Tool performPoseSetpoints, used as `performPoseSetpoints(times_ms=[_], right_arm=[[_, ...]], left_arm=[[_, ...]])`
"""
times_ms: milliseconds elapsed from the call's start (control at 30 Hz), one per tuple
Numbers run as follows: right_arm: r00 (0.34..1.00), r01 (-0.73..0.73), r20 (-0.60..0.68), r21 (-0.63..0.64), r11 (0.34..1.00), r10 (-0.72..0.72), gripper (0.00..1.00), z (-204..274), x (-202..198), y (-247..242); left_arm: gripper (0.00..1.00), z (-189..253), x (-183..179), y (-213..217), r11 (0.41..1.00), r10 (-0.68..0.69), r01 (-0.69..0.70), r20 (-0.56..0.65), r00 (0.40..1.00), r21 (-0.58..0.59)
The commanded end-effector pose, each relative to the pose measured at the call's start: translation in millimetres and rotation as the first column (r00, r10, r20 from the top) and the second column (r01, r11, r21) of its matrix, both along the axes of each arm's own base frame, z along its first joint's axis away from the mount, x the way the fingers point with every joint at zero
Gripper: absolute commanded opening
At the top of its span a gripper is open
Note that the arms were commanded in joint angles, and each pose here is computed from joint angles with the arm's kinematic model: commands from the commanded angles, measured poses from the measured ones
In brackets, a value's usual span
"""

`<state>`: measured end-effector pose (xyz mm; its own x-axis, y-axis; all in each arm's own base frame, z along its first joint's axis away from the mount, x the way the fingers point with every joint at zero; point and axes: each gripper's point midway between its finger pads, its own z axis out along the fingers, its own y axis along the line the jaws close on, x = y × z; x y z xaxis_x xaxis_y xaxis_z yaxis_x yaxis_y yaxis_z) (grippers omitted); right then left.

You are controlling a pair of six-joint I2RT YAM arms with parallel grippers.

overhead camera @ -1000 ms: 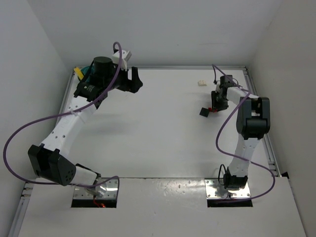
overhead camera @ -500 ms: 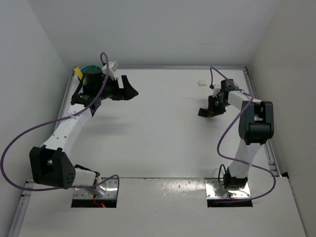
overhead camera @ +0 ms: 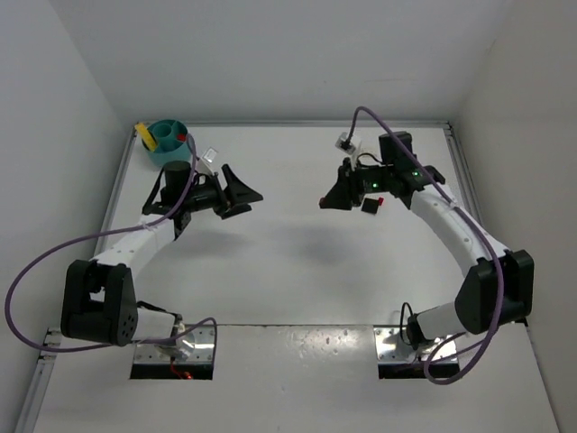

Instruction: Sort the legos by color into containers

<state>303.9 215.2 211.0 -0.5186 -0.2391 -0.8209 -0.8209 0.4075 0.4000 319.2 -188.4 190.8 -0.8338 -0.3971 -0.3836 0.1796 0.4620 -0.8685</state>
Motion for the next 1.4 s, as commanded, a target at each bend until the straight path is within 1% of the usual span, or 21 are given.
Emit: performPoseSetpoints(times_ms=[0,33,67,133,167,200,333,533,633,767,867,1000,1133,1167,1367], right_arm=[[0.984,-0.170,0.048,0.024,0.985,0.169,0.04,9.7,-25.2,31.0],[0.981,-0.184,0.066,-0.015,0.983,0.184,0.04,2.6,-24.7,35.0],[0.971,-0.220,0.085,-0.031,0.975,0.222,0.04,4.4,-32.5,46.0],[0.966,-0.236,0.090,-0.067,0.969,0.241,0.04,-3.4,-36.5,52.5],[0.963,-0.240,0.107,-0.090,0.967,0.249,0.04,-5.4,-38.5,59.3],[0.961,-0.228,0.132,-0.118,0.966,0.243,0.04,-7.8,-35.0,60.7],[0.947,-0.233,0.184,-0.169,0.958,0.263,0.04,-5.4,-33.9,73.3],[0.941,-0.212,0.209,-0.244,0.946,0.265,0.04,-16.5,-28.4,81.9],[0.939,-0.202,0.221,-0.264,0.943,0.263,0.04,-18.2,-24.6,83.6],[0.936,-0.214,0.215,-0.274,0.938,0.277,0.04,-22.3,-28.5,88.5],[0.930,-0.216,0.232,-0.279,0.936,0.285,0.04,-19.4,-28.2,91.2],[0.928,-0.208,0.245,-0.287,0.935,0.282,0.04,-19.1,-25.2,94.5],[0.923,-0.204,0.264,-0.278,0.939,0.279,0.04,-10.6,-22.1,96.9],[0.923,-0.204,0.264,-0.278,0.939,0.279,0.04,-10.6,-22.1,96.9],[0.916,-0.199,0.291,-0.272,0.941,0.277,0.03,-2.3,-19.8,101.6]], left_arm=[[0.83,33.2,-7.6,-28.4,0.991,-0.097,0.102,0.053,0.994,-0.090],[0.80,33.6,-10.0,-33.7,0.988,-0.120,0.123,0.043,0.992,-0.092],[0.79,35.8,-11.6,-39.3,0.984,-0.141,0.144,0.036,0.989,-0.101],[0.75,35.4,-15.5,-50.6,0.979,-0.175,0.176,0.021,0.984,-0.100],[0.72,36.2,-16.2,-55.2,0.975,-0.195,0.196,0.019,0.981,-0.103],[0.70,32.1,-19.8,-61.6,0.971,-0.214,0.214,0.007,0.977,-0.103],[0.69,25.4,-28.0,-74.0,0.963,-0.253,0.251,-0.013,0.967,-0.102],[0.65,17.5,-44.4,-90.7,0.942,-0.322,0.317,-0.032,0.946,-0.108],[0.61,21.0,-47.6,-94.6,0.935,-0.338,0.334,-0.021,0.941,-0.118],[0.58,23.2,-51.1,-97.6,0.929,-0.353,0.348,-0.021,0.935,-0.127],[0.56,16.5,-56.7,-99.0,0.927,-0.359,0.351,-0.044,0.932,-0.133],[0.51,15.8,-59.4,-101.5,0.924,-0.366,0.357,-0.040,0.930,-0.138],[0.50,16.0,-61.1,-101.7,0.920,-0.372,0.363,-0.038,0.927,-0.147],[0.50,13.2,-64.4,-101.2,0.918,-0.377,0.365,-0.059,0.924,-0.156],[0.48,11.8,-65.7,-103.0,0.910,-0.387,0.368,-0.075,0.919,-0.192]])
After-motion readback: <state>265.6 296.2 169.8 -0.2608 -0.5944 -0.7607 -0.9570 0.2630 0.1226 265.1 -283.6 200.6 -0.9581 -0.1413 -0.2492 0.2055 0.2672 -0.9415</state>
